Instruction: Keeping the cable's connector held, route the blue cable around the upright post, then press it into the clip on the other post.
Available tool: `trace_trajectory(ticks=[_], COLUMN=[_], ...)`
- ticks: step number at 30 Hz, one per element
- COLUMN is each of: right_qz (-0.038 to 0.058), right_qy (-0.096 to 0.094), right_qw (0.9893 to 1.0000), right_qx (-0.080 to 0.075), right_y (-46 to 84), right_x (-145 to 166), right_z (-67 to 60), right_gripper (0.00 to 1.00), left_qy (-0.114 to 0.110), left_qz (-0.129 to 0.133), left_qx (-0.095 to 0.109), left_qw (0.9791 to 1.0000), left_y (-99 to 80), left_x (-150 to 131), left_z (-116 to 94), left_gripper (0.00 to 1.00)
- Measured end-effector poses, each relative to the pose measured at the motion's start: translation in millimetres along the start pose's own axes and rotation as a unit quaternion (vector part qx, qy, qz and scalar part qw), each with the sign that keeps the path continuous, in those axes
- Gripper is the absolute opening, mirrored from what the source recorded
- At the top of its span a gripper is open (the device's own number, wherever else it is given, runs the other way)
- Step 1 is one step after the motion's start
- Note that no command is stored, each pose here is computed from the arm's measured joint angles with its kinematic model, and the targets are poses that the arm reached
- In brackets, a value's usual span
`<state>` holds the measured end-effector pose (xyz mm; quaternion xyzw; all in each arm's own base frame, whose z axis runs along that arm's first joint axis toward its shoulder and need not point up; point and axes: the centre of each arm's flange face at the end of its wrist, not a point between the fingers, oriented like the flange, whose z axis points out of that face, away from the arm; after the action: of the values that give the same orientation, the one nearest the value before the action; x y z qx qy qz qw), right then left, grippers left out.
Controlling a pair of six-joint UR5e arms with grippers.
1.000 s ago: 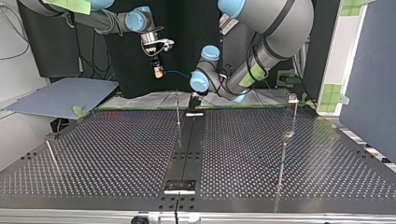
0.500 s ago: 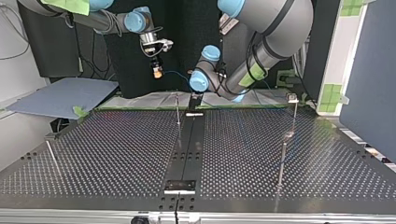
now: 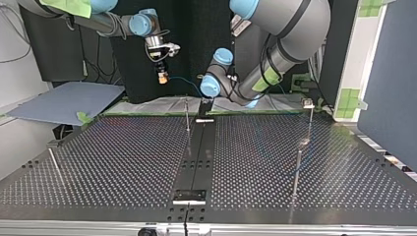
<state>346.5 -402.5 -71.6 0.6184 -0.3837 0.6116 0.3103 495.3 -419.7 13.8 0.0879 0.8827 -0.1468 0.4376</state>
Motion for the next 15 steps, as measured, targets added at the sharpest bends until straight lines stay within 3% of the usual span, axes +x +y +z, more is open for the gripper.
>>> trace_trajectory(ticks=[7,15], right_qz=[-0.0046,-0.0123], right_qy=[-0.008,-0.014], right_qw=[0.9996,0.9989], right_qx=[-0.028,-0.044], right_y=[14.1,21.5], right_x=[-1,-1], right_z=[-0.4,-1.1], right_gripper=[0.00,0.00], left_qy=[0.003,0.012], left_qz=[-0.010,-0.025], left_qx=[0.015,0.051], left_qw=[0.9998,0.9983], left_y=[-1.6,-8.7], left_x=[0,1], left_z=[1,0], left_gripper=[0.99,0.99])
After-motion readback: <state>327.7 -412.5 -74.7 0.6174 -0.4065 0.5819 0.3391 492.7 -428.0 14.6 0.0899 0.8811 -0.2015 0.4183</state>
